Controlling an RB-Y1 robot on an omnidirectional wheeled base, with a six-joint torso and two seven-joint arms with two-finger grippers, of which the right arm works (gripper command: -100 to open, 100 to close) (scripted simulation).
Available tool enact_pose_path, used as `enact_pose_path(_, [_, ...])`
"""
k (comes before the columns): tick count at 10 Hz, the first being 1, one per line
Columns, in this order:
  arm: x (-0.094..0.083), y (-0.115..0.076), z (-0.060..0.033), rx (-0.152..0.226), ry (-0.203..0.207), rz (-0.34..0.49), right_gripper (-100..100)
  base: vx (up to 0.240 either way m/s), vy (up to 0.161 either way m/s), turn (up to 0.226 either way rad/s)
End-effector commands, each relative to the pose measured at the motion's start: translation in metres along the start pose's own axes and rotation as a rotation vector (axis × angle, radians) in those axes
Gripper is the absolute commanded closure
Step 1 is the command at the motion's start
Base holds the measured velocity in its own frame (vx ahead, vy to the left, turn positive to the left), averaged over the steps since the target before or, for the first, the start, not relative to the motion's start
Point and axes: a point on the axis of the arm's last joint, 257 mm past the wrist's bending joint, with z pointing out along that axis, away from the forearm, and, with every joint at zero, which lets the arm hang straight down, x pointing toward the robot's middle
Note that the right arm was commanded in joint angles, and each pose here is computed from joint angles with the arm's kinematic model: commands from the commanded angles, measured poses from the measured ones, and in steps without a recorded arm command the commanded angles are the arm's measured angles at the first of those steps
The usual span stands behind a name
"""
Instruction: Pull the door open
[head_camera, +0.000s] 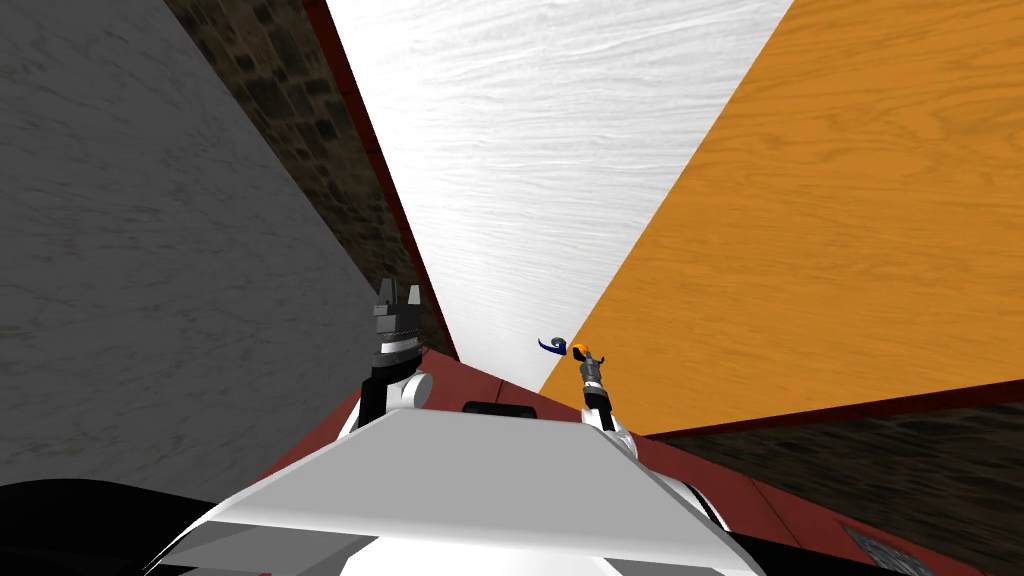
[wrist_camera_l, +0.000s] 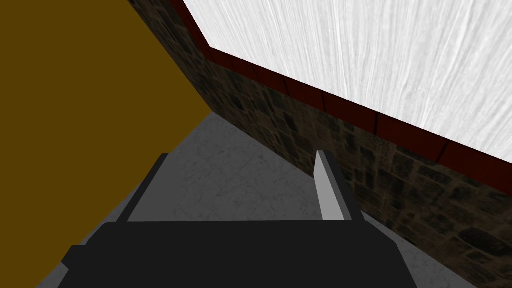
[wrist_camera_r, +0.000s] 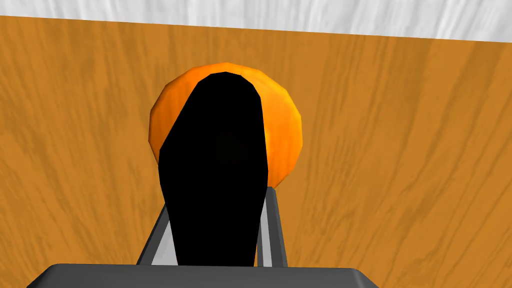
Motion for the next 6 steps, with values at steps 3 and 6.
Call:
enact_pose_path(3, [-0.043, -0.006, -0.0154, 0.027, -0.060, -0.027, 100, -0.123, -0.047, -0.058])
enact_pose_path(6, [-0.066, -0.008, -0.0245, 0.040, -0.092, -0.042, 100, -0.102, -0.008, -0.022])
